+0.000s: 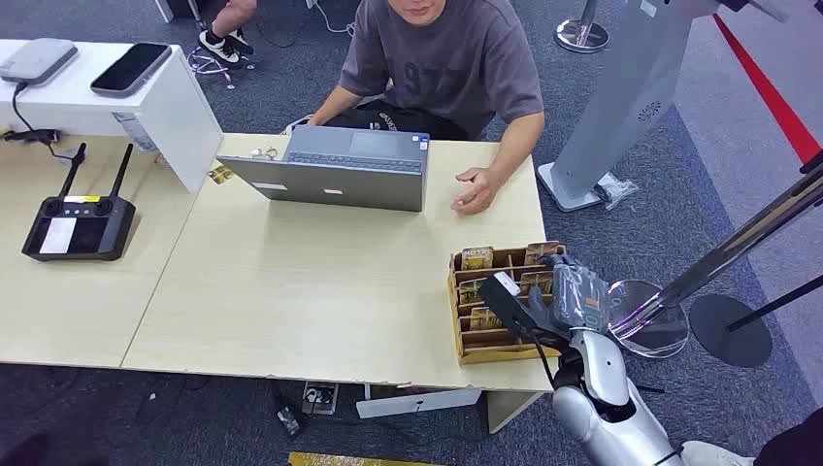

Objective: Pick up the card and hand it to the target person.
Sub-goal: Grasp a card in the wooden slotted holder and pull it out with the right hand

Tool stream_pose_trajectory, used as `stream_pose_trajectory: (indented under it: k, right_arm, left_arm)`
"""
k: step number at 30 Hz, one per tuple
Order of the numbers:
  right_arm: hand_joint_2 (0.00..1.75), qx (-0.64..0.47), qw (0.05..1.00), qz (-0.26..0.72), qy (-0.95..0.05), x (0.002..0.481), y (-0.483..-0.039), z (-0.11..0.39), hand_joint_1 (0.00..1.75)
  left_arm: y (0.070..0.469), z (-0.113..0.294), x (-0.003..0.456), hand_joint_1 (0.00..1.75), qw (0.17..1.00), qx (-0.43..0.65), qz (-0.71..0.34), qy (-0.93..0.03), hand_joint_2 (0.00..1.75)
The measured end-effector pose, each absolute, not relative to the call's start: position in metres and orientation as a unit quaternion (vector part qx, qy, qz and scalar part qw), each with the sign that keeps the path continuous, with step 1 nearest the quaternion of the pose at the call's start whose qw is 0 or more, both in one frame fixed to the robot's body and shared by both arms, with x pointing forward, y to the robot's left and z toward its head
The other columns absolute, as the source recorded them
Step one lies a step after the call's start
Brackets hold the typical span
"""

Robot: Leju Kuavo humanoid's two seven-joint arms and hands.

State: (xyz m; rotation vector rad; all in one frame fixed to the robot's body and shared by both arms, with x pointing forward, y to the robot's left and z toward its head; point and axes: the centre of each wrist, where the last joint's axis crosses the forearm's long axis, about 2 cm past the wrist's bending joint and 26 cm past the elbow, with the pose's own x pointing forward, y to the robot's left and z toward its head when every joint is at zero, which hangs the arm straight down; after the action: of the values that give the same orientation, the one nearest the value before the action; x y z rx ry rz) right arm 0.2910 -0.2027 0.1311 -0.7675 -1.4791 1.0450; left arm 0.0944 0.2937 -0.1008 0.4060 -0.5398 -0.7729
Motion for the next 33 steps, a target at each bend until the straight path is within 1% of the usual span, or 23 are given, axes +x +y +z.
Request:
stream_pose_trajectory:
  k: [15, 23, 25, 27, 29, 33]
  right_arm:
    - [1.75, -0.325, 0.558, 0.444, -0.621, 0.2918, -0.2039, 0.1286, 0.81]
    - [1.75, -0.322, 0.565, 0.454, -0.609, 0.2941, -0.2054, 0.1253, 0.83]
    - [1.75, -0.321, 0.566, 0.456, -0.607, 0.2951, -0.2054, 0.1253, 0.89]
    - [1.75, -0.321, 0.567, 0.458, -0.605, 0.2957, -0.2053, 0.1252, 1.12]
    - [1.75, -0.321, 0.567, 0.459, -0.604, 0.2962, -0.2054, 0.1249, 1.32]
    - [1.75, -0.323, 0.568, 0.460, -0.602, 0.2985, -0.2059, 0.1258, 1.39]
  left_arm:
    - [0.2937, -0.1008, 0.0945, 0.00, 0.871, 0.193, -0.370, -0.258, 0.00]
    - [0.2936, -0.1008, 0.0948, 0.00, 0.872, 0.192, -0.370, -0.258, 0.00]
    - [0.2936, -0.1007, 0.0950, 0.00, 0.872, 0.192, -0.370, -0.258, 0.00]
    - [0.2937, -0.1007, 0.0952, 0.00, 0.872, 0.192, -0.370, -0.258, 0.00]
    - [0.2938, -0.1007, 0.0953, 0.00, 0.872, 0.193, -0.370, -0.257, 0.00]
    - [0.2938, -0.1007, 0.0954, 0.00, 0.872, 0.193, -0.370, -0.256, 0.00]
